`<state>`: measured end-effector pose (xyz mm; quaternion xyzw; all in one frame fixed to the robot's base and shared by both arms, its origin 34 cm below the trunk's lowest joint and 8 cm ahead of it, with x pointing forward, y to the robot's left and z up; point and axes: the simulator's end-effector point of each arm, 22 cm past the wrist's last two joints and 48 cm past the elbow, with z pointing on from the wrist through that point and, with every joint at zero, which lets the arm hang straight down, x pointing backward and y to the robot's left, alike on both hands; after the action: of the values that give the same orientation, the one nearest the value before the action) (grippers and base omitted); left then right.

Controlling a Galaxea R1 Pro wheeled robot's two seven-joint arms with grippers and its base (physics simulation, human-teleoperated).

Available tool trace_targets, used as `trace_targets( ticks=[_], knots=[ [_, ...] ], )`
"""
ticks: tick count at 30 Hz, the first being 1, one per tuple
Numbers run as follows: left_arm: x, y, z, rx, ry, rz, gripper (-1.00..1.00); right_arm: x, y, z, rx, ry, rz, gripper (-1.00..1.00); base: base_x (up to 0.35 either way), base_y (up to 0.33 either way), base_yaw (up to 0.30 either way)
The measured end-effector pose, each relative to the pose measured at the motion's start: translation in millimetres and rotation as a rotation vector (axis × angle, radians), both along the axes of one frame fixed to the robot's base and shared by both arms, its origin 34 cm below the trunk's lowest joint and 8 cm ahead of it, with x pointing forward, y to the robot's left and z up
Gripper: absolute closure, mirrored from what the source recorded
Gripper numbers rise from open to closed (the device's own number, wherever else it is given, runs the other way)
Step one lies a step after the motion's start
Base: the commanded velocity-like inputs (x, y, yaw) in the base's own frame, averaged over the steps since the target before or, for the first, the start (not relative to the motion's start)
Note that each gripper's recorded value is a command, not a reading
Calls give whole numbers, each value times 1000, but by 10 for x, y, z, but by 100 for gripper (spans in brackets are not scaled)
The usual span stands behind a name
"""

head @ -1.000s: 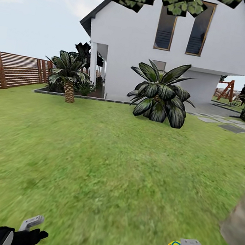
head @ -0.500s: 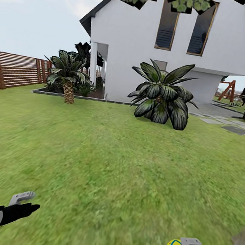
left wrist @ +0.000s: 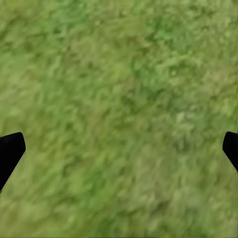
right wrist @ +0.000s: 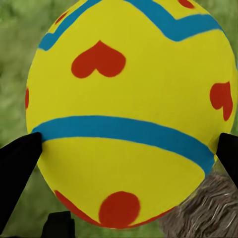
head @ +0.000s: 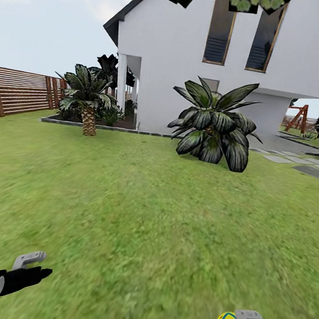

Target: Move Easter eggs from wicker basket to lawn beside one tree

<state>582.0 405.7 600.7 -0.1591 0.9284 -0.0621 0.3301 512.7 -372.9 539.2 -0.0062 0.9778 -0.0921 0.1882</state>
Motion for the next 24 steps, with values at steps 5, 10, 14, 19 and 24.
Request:
trace_targets(
  ticks=[5, 10, 14, 19, 24],
  knots=[
    [3, -19, -8, 2, 0, -4, -100, -1, 0, 1, 0, -1, 0, 100, 345, 85, -128],
    [5, -54, -19, -1, 1, -8, -100, 10, -32, 20, -3, -5, -1, 100, 345, 16, -293],
    [6, -71, -23, -3, 1, -8, -100, 23, -61, 45, -8, -11, -2, 100, 345, 0, -300],
    [6, -74, -24, -5, 1, -7, -100, 27, -56, 48, -8, -11, -2, 100, 345, 48, -300],
    [6, -67, -21, -4, 0, -7, -100, 28, -54, 48, -9, -11, -1, 100, 345, 73, -300]
  ],
)
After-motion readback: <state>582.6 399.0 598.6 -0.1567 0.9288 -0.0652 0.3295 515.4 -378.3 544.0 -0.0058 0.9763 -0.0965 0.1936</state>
